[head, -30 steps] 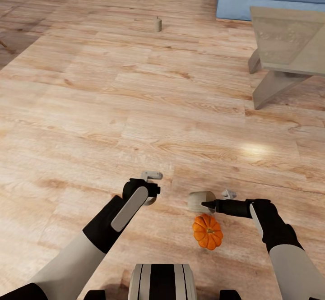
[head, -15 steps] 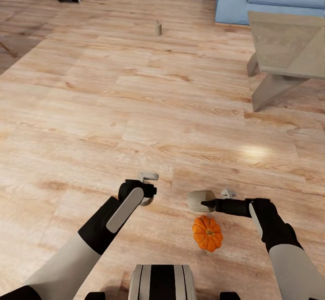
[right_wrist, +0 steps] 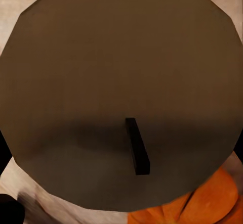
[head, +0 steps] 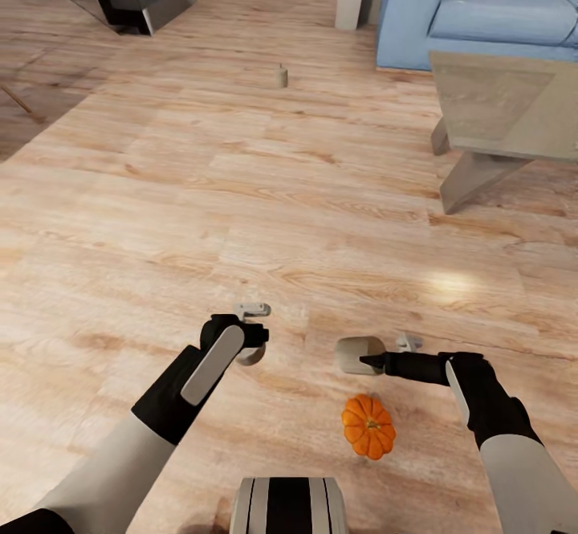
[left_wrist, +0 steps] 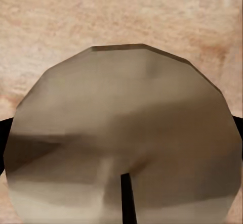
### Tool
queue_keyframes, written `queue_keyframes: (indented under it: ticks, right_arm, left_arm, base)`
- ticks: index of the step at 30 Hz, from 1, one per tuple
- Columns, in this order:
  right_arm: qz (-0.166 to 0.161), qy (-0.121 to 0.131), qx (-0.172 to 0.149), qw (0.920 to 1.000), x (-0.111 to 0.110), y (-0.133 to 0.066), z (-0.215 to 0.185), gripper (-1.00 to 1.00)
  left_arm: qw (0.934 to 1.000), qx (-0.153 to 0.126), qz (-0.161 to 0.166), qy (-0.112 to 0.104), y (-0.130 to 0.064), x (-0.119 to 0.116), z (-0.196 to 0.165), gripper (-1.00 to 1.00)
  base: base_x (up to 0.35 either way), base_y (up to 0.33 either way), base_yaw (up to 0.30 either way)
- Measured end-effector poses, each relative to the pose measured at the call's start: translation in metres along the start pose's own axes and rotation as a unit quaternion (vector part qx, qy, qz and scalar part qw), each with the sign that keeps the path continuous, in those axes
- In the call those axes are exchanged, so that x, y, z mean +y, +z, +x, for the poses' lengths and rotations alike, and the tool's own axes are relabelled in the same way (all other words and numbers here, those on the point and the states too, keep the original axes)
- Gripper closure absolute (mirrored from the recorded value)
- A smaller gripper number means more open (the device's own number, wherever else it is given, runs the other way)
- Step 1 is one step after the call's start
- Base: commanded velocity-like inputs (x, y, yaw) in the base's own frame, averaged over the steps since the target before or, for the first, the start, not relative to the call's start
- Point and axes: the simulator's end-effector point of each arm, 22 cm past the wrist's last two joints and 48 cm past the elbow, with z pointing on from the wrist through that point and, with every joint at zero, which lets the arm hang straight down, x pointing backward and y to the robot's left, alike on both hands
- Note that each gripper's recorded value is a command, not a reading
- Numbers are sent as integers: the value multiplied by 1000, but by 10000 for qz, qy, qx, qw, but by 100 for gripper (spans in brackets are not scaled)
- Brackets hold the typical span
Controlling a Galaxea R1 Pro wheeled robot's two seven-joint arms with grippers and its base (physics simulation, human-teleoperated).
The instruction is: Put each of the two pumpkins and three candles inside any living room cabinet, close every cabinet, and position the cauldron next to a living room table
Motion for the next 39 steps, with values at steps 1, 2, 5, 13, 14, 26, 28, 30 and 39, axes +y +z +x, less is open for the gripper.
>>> queue_keyframes:
  ticks: [1,2,5,13,14,26,28,30,39]
  right_arm:
    - [-4,-14,-15,10000,1,-1,-1,100]
    - [-8,-18,-15,10000,2,-2,-2,100]
    - [-11,-75,-17,10000,7,-3,-3,100]
    - [42,-278,-198,9994,14,-17,-18,100]
    - [43,-302,-233,9993,15,-20,-22,100]
    - [818,-672,-96,9943,-5,-38,-25,100]
    - [835,-700,-126,9940,-3,-41,-28,100]
    - [842,-718,-164,9937,-1,-45,-31,100]
    - [902,-810,-352,9920,8,-61,-46,100]
  left_arm:
    - [10000,2,-87,0,1,9,-1,100]
    - [9998,46,-197,-74,4,24,0,100]
    - [9985,73,-353,-420,4,53,-6,100]
    - [9983,156,-97,-550,-8,19,-4,100]
    - [9983,109,-97,-561,-11,20,-8,100]
    - [9981,-145,-39,-596,-38,19,-27,100]
    - [9981,-179,-18,-594,-43,16,-30,100]
    - [9981,-211,-15,-587,-47,15,-32,100]
    - [9975,-339,54,-610,-66,11,-40,100]
  base:
    - [0,0,0]
    - [0,0,0]
    - [0,0,0]
    - [0,0,0]
    - [0,0,0]
    - [0,0,0]
    - [0,0,0]
    - [0,0,2]
    - [0,0,211]
